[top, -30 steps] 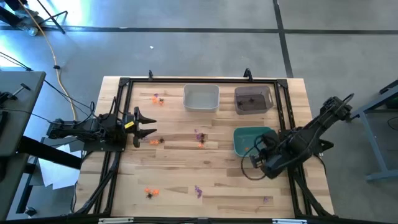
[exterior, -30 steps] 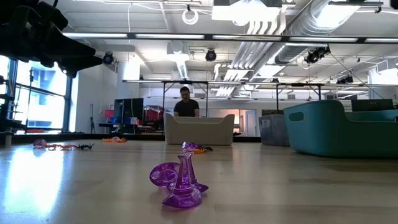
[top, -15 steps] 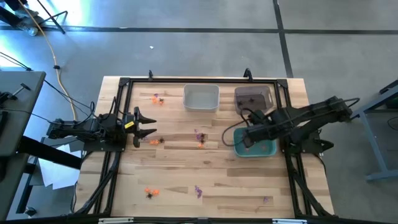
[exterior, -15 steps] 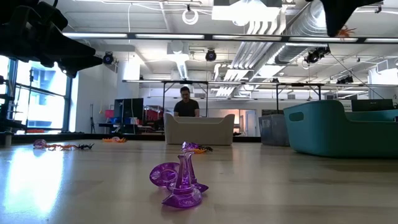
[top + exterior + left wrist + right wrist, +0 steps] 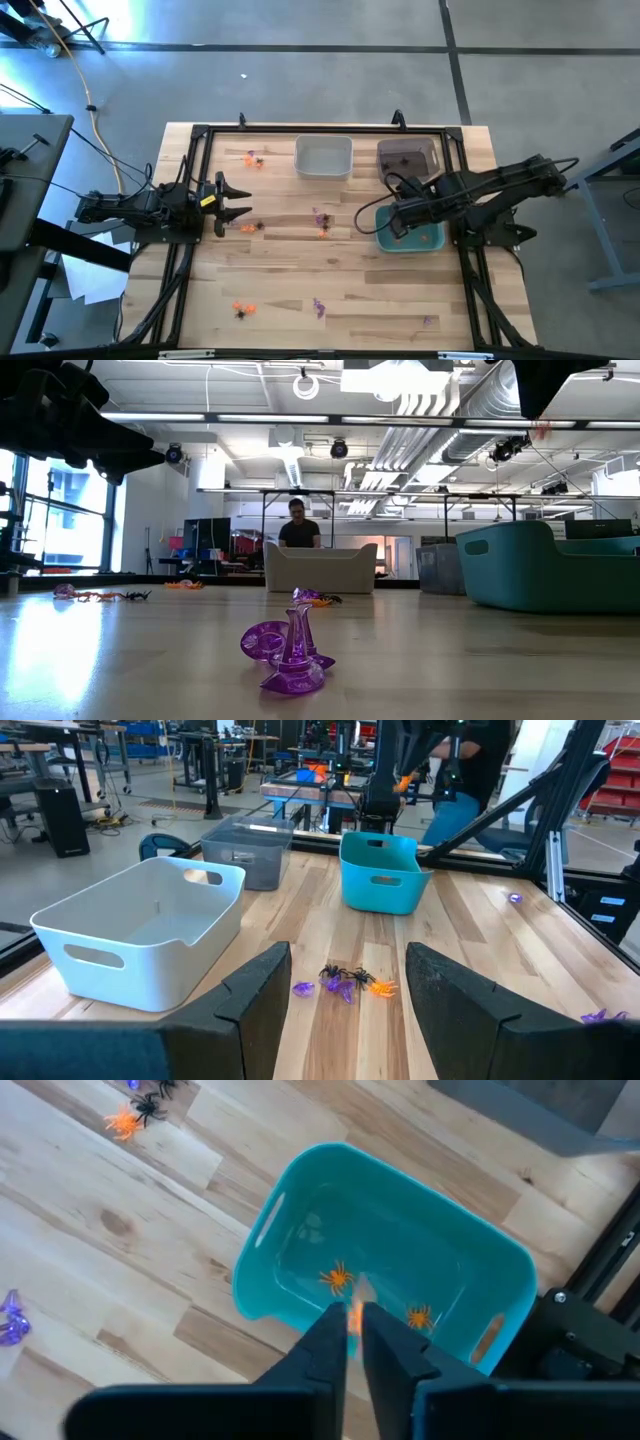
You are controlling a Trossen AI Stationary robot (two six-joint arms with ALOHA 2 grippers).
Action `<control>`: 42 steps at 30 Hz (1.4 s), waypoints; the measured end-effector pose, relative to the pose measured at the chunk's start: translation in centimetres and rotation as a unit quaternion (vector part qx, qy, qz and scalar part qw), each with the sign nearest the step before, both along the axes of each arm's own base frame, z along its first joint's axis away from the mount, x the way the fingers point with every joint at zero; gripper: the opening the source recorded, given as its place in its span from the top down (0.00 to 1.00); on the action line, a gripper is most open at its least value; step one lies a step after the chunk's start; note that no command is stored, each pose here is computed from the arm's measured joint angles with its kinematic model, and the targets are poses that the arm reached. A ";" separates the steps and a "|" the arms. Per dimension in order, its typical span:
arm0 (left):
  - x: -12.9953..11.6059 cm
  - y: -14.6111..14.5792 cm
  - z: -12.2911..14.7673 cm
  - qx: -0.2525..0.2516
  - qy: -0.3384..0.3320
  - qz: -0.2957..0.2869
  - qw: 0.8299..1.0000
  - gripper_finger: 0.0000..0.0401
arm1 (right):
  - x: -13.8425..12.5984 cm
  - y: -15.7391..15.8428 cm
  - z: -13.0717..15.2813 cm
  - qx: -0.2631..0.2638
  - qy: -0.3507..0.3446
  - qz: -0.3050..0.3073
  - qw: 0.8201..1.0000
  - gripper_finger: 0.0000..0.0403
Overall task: Sort Halloween decoration
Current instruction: Put the orange spider toy into the green bin, then put the purple witch hat toy into the white bin
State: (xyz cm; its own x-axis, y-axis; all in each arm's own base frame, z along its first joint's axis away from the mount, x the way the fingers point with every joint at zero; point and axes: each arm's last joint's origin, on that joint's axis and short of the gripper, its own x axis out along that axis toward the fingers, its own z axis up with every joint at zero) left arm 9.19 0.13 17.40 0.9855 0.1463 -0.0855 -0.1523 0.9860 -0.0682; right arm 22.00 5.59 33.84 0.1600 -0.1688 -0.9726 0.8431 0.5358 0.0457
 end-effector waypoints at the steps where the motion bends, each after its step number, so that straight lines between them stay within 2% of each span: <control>1: 0.0 0.0 0.0 0.000 0.000 0.000 1.000 0.54 | 0.0 0.0 0.0 0.001 0.001 0.002 1.000 0.88; 8: 0.0 0.0 0.0 0.000 0.000 0.000 1.000 0.54 | 0.0 0.0 0.0 0.003 0.003 0.009 1.000 0.71; 15: 0.0 0.0 0.0 0.000 0.000 0.000 1.000 0.54 | -0.3 1.5 -0.1 0.045 -0.002 -0.035 0.998 0.68; 27: 0.0 0.0 0.0 0.000 0.000 0.000 1.000 0.54 | -1.9 10.7 -3.5 0.114 0.016 -0.107 0.988 0.68; 34: 0.0 0.0 0.0 0.000 0.000 0.000 1.000 0.54 | -2.6 16.5 -6.7 0.130 0.020 -0.146 0.980 0.68; 42: 0.0 0.0 0.0 0.000 0.000 0.000 1.000 0.54 | -3.1 20.1 -9.8 0.131 0.052 -0.145 0.979 0.68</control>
State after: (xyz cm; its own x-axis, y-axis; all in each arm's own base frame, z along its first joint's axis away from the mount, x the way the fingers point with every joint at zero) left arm 9.19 0.13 17.40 0.9856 0.1461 -0.0854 -0.1521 0.9860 -0.0682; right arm 18.94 25.68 23.99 0.0401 0.0651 -0.9971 0.9657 0.2536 0.0554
